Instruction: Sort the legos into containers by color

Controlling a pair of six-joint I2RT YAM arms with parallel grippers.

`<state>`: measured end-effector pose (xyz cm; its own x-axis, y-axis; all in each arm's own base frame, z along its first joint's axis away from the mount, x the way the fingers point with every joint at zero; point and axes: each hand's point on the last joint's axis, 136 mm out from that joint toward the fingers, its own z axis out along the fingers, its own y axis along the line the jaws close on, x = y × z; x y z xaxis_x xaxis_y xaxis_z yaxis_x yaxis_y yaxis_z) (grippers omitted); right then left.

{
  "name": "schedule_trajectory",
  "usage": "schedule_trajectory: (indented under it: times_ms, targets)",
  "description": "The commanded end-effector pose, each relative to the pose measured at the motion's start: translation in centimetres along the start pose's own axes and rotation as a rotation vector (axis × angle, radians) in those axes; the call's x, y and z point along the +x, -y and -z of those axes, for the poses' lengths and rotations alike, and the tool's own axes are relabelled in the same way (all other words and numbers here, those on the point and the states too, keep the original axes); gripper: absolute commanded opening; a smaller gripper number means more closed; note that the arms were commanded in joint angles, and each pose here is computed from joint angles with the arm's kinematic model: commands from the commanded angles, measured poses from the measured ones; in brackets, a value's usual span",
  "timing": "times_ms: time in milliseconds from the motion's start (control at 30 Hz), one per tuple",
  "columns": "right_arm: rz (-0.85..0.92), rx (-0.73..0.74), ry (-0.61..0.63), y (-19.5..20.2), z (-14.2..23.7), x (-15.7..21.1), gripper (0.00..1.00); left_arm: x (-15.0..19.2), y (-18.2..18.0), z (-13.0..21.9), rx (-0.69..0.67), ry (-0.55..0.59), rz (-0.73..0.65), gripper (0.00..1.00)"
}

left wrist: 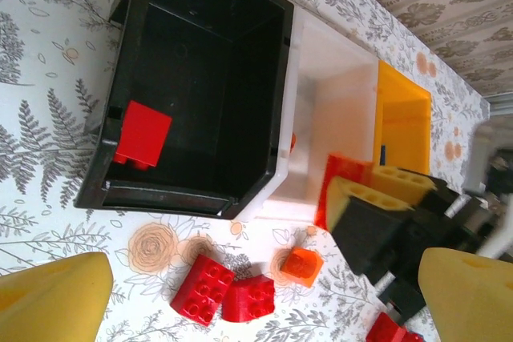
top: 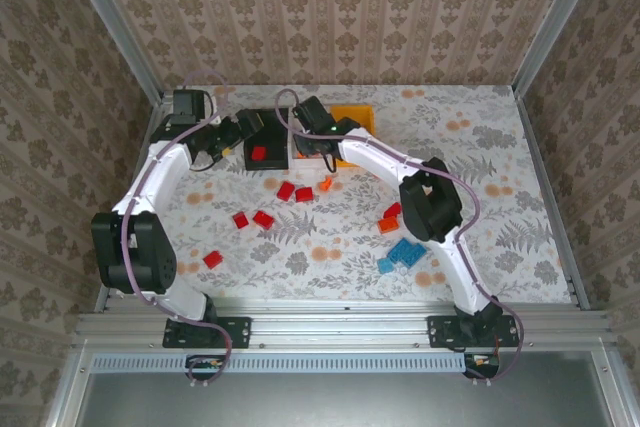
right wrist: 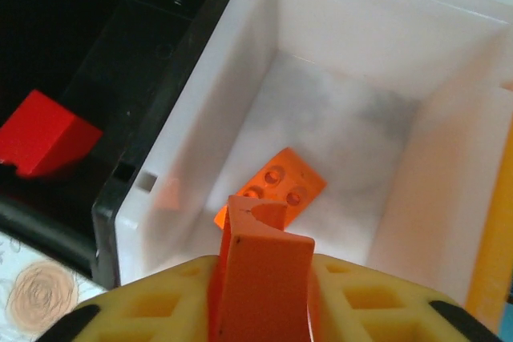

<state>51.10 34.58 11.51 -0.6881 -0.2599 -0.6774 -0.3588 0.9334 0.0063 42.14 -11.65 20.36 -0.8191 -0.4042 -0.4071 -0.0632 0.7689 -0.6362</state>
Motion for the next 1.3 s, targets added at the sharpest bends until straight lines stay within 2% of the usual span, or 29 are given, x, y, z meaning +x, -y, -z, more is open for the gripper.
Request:
schedule_trajectory:
  times_ms: [0,133,333,467,567,733,833,967,1067,1167,1267]
  targets:
    - [0.024,0.057,-0.032,1.1,-0.1,-0.1,0.4,0.1,0.6,0.2,0.037,-0.004,0.014,1.0]
    - [0.024,0.048,0.003,0.7,1.0,-1.7,0.5,-0.1,0.8,0.5,0.046,0.011,0.015,1.0]
    - [0.028,0.046,0.061,-0.3,5.2,-3.3,0.51,0.0,0.3,0.4,0.021,0.01,0.016,1.0]
    - [-0.057,0.084,0.117,1.9,9.3,-2.1,0.52,0.9,1.1,0.0,0.024,-0.01,-0.005,1.0]
    - [-0.131,0.162,0.073,5.0,11.3,2.5,0.59,3.4,3.5,-1.1,0.054,-0.066,-0.057,1.0]
    - [-0.256,0.289,-0.036,10.0,14.7,12.6,0.67,11.2,9.7,-3.5,0.138,-0.252,-0.217,1.0]
    - [-0.342,0.304,-0.112,11.6,16.3,17.5,0.7,15.0,11.9,-4.1,0.18,-0.333,-0.268,1.0]
    - [-0.456,0.24,-0.204,11.5,16.2,22.2,0.7,16.4,12.5,-4.5,0.2,-0.375,-0.27,1.0]
    - [-0.506,0.179,-0.265,11.1,14.8,24.0,0.69,16.0,12.1,-4.5,0.18,-0.365,-0.278,1.0]
    - [-0.525,0.102,-0.278,10.9,13.7,24.1,0.66,15.6,12.0,-4.3,0.165,-0.345,-0.292,1.0]
    - [-0.523,0.092,-0.279,11.2,13.4,23.8,0.64,15.3,11.8,-4.0,0.152,-0.33,-0.31,1.0]
